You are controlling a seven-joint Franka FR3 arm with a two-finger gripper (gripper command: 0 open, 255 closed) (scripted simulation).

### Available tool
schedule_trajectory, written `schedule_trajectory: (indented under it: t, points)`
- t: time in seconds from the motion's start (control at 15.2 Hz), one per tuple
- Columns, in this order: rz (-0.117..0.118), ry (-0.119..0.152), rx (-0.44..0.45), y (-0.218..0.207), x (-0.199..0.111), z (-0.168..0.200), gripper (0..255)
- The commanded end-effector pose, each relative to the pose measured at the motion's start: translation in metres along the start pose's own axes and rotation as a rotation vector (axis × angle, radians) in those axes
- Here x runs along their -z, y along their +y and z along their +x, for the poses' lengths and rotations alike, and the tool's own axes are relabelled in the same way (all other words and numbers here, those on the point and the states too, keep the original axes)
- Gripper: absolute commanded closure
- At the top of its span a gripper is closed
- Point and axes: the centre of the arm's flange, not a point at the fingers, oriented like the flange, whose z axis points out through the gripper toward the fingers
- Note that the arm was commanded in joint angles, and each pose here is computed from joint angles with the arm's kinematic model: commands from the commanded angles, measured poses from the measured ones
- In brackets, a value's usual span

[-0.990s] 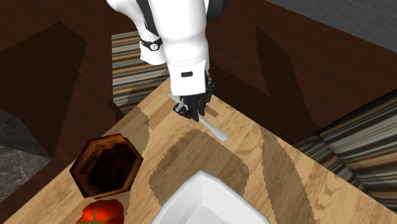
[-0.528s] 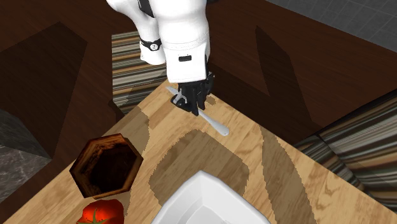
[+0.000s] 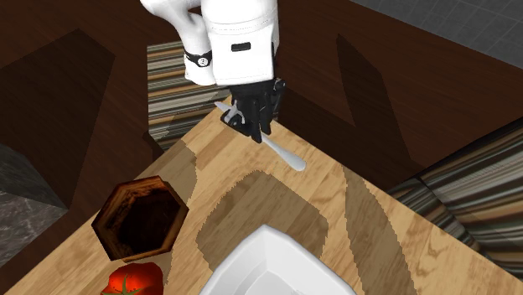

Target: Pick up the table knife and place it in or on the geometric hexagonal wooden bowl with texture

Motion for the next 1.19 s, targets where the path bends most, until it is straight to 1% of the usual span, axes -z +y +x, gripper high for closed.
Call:
schedule_trajectory:
  t: [0.0,0.13,1.12]
  points:
    - [0.0,0.0,0.0,-0.001,0.009,0.001,255]
    - [0.0,0.0,0.0,0.0,0.018,0.003,255]
    - [0.0,0.0,0.0,0.192,0.025,-0.044,255]
